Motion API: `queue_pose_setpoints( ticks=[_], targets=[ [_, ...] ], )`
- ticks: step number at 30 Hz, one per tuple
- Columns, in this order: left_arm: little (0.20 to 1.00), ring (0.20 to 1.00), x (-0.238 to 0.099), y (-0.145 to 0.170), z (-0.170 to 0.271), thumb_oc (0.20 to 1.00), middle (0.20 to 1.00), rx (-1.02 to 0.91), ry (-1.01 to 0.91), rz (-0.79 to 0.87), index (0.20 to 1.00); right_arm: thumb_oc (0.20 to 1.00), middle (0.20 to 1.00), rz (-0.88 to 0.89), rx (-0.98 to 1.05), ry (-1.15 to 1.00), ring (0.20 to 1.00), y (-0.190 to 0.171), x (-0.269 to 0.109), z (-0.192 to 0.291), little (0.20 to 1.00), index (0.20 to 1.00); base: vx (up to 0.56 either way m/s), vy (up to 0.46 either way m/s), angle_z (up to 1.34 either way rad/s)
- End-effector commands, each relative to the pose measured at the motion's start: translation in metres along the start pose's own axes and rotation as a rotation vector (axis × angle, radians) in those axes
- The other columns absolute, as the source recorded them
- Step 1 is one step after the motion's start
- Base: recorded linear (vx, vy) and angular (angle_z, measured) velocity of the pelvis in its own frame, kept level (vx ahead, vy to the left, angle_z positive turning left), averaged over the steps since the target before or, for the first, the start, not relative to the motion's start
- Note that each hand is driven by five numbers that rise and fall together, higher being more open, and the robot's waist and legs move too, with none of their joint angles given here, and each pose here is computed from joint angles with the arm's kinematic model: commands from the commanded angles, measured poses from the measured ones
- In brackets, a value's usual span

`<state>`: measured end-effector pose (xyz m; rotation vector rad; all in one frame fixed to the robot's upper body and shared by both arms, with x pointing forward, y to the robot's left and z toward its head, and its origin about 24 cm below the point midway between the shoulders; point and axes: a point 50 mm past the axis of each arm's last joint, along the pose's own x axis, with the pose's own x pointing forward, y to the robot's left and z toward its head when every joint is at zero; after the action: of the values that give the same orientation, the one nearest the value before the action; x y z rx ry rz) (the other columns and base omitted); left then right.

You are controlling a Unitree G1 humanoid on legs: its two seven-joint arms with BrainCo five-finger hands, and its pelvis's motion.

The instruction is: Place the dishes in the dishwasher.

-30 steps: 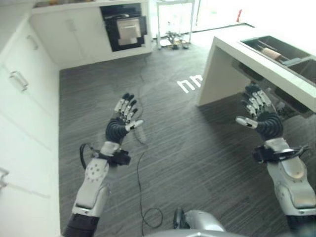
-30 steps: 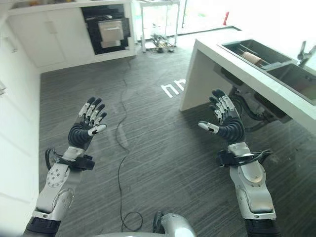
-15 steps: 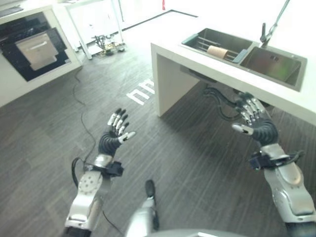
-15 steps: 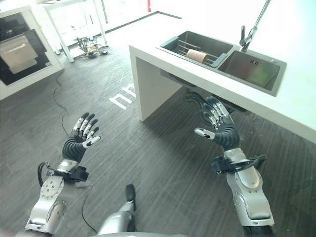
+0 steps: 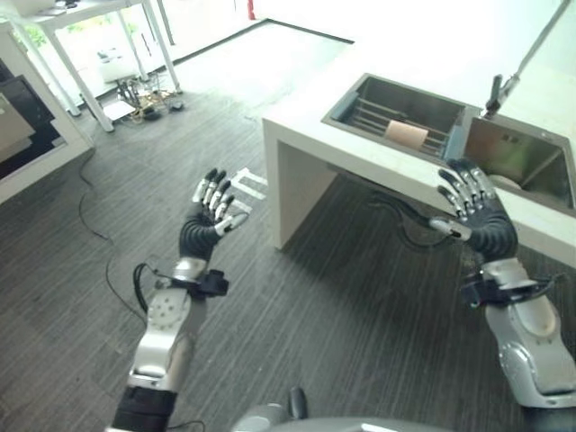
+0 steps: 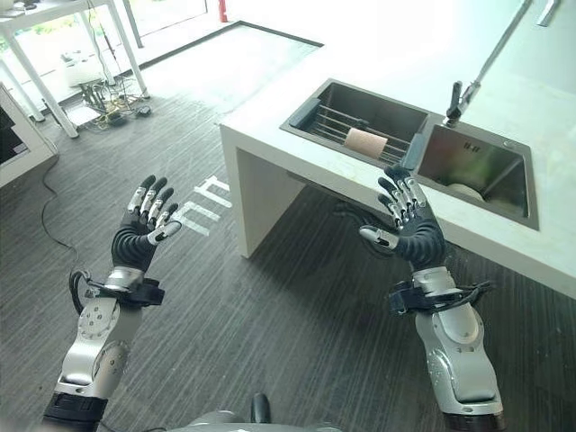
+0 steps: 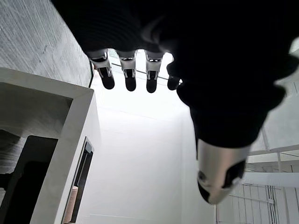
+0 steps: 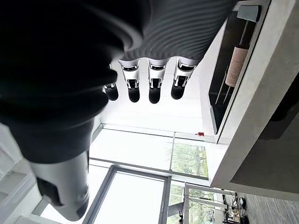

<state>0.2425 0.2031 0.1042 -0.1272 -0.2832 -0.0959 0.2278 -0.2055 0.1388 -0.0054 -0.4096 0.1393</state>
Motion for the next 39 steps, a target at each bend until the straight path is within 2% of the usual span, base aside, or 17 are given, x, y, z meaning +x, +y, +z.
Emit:
queue_pose_setpoints(
  ticks=[1, 4, 8, 9, 12, 17, 19, 26, 34, 35, 39],
  targets=[
    [1.000, 1.000, -0.009, 0.005, 0.011, 1.000, 1.000, 0.138, -0.037, -0.013, 1.000, 1.000, 1.000, 0.060, -0.040, -0.070, 1.000, 0.008, 0.003, 0.010, 1.000, 1.000, 0.29, -0.019, -0.80],
    [1.000, 1.000, -0.011, 0.014, 0.017, 1.000, 1.000, 0.137, -0.045, 0.058, 1.000, 1.000, 1.000, 0.114, -0.015, -0.079, 1.000, 0.007, 0.013, 0.016, 1.000, 1.000, 0.47, -0.312, -0.82],
    [1.000, 1.000, -0.013, 0.015, 0.011, 1.000, 1.000, 0.128, -0.020, 0.060, 1.000, 1.000, 1.000, 0.107, -0.008, -0.069, 1.000, 0.004, 0.005, 0.014, 1.000, 1.000, 0.43, -0.453, -0.52],
    [1.000, 1.000, -0.009, 0.013, 0.001, 1.000, 1.000, 0.057, 0.042, 0.063, 1.000, 1.000, 1.000, 0.066, -0.017, -0.060, 1.000, -0.004, 0.007, 0.013, 1.000, 1.000, 0.49, -0.721, -0.28],
    [1.000, 1.000, -0.008, 0.010, 0.000, 1.000, 1.000, 0.003, 0.043, 0.062, 1.000, 1.000, 1.000, 0.054, -0.019, -0.067, 1.000, -0.006, 0.014, 0.017, 1.000, 1.000, 0.32, -0.454, 0.54],
    [1.000, 1.000, -0.012, 0.009, 0.016, 1.000, 1.000, -0.073, -0.082, 0.049, 1.000, 1.000, 1.000, 0.061, -0.035, -0.071, 1.000, -0.009, 0.010, 0.020, 1.000, 1.000, 0.22, -0.349, -0.63],
    [1.000, 1.000, -0.015, 0.005, 0.029, 1.000, 1.000, -0.116, -0.179, -0.011, 1.000, 1.000, 1.000, 0.051, -0.040, -0.072, 1.000, -0.012, 0.006, 0.021, 1.000, 1.000, 0.21, -0.115, -0.46],
    [1.000, 1.000, -0.011, -0.004, 0.067, 1.000, 1.000, -0.171, -0.420, -0.116, 1.000, 1.000, 1.000, 0.039, -0.092, -0.062, 1.000, -0.020, 0.006, 0.025, 1.000, 1.000, 0.17, 0.186, -0.22],
    [1.000, 1.000, -0.016, -0.001, 0.076, 1.000, 1.000, -0.166, -0.465, -0.118, 1.000, 1.000, 1.000, 0.043, -0.095, -0.049, 1.000, -0.020, 0.004, 0.027, 1.000, 1.000, 0.12, 0.252, -0.06],
    [1.000, 1.000, -0.008, 0.001, 0.087, 1.000, 1.000, -0.145, -0.511, -0.100, 1.000, 1.000, 1.000, 0.024, -0.086, -0.025, 1.000, -0.015, 0.002, 0.021, 1.000, 1.000, 0.15, 0.416, 0.24],
    [1.000, 1.000, -0.003, 0.002, 0.084, 1.000, 1.000, -0.145, -0.468, -0.045, 1.000, 1.000, 1.000, 0.004, -0.120, -0.020, 1.000, -0.017, 0.009, 0.020, 1.000, 1.000, 0.08, 0.500, 0.24]
  ],
)
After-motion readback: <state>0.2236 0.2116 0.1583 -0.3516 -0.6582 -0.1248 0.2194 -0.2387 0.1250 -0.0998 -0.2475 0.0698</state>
